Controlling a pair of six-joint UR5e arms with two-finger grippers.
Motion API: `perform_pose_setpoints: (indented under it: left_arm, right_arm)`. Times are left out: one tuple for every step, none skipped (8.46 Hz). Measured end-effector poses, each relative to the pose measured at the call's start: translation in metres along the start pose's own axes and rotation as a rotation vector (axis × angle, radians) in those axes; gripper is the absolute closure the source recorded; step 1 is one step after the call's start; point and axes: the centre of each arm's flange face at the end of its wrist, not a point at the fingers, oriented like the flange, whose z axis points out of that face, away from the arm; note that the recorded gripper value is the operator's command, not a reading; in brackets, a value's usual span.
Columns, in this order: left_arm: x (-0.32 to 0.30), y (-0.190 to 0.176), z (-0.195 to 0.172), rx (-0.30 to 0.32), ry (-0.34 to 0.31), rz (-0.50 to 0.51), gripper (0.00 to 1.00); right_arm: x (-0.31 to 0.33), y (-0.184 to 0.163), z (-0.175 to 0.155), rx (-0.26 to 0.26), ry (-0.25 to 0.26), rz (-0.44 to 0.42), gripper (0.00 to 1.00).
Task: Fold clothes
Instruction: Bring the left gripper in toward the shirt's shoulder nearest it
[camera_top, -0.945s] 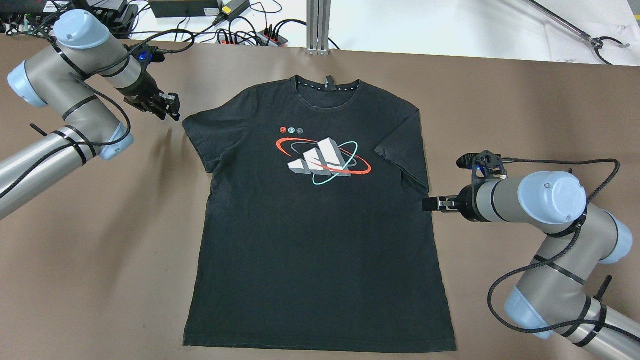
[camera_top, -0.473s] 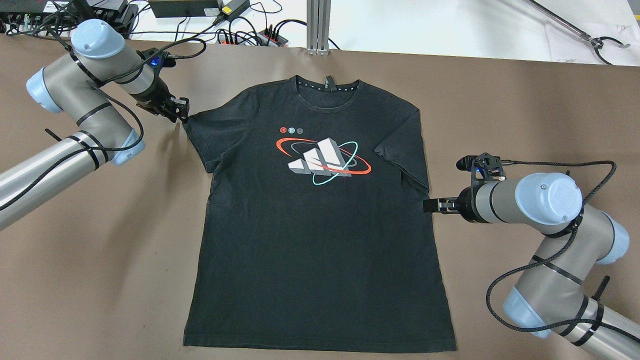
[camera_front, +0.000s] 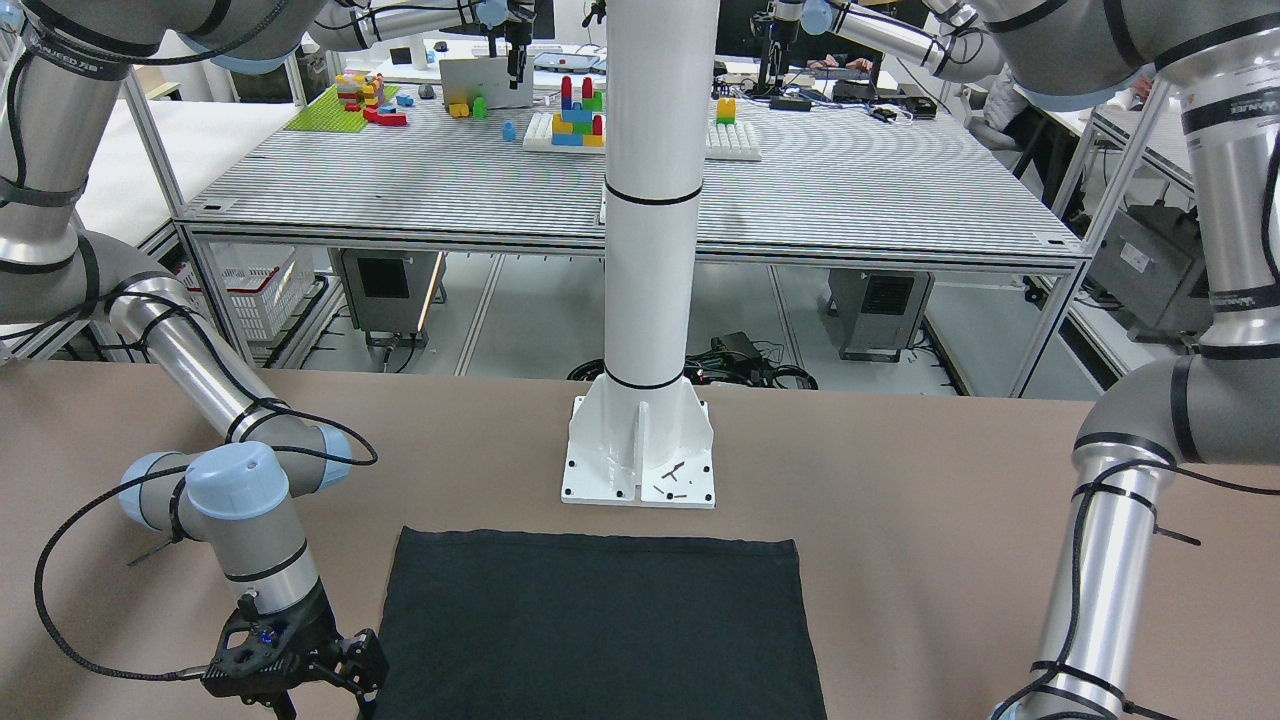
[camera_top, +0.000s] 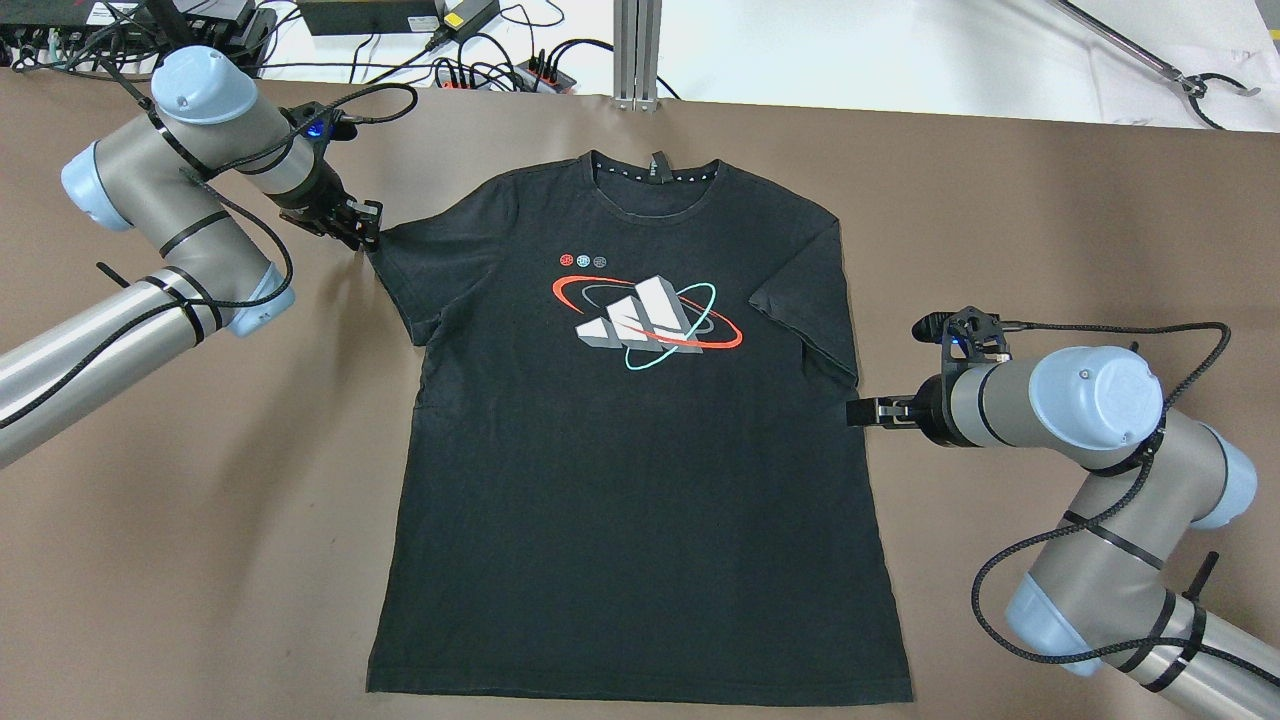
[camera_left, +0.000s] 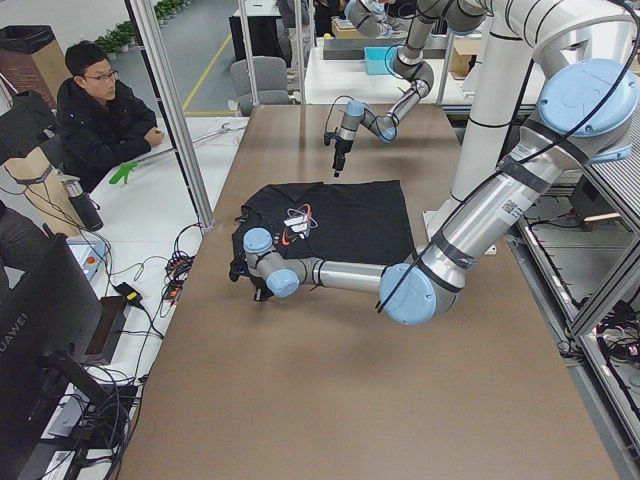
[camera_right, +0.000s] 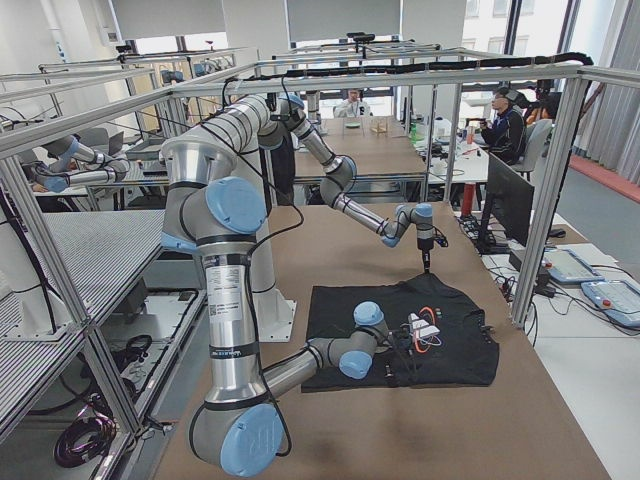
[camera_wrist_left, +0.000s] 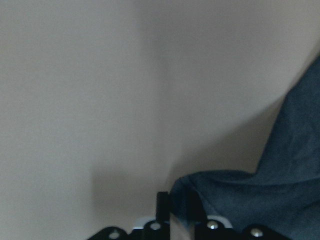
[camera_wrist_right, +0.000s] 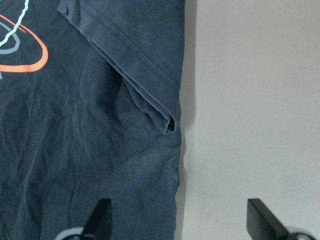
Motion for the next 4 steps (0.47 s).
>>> perform_pose_setpoints:
  left_arm:
    - [-0.0002,0.0001,0.0004,0.0,-0.001,0.0,0.91]
    - [-0.0003,0.0001,0.0006,0.0,-0.002,-0.001,1.0]
    - [-0.0004,0.0001,0.0007,0.001,-0.003,-0.001,1.0]
    - [-0.0003,-0.0001,0.0005,0.003,-0.004,-0.001,1.0]
  right_arm:
    - [-0.0002,0.0,-0.0002,0.0,-0.001,0.0,0.05]
    - [-0.0003,0.0,-0.0004,0.001,-0.002,-0.001,0.05]
    - [-0.0002,0.0001,-0.0004,0.001,-0.002,-0.001,0.05]
    - [0.0,0.0002,-0.0004,0.001,-0.002,-0.001,0.05]
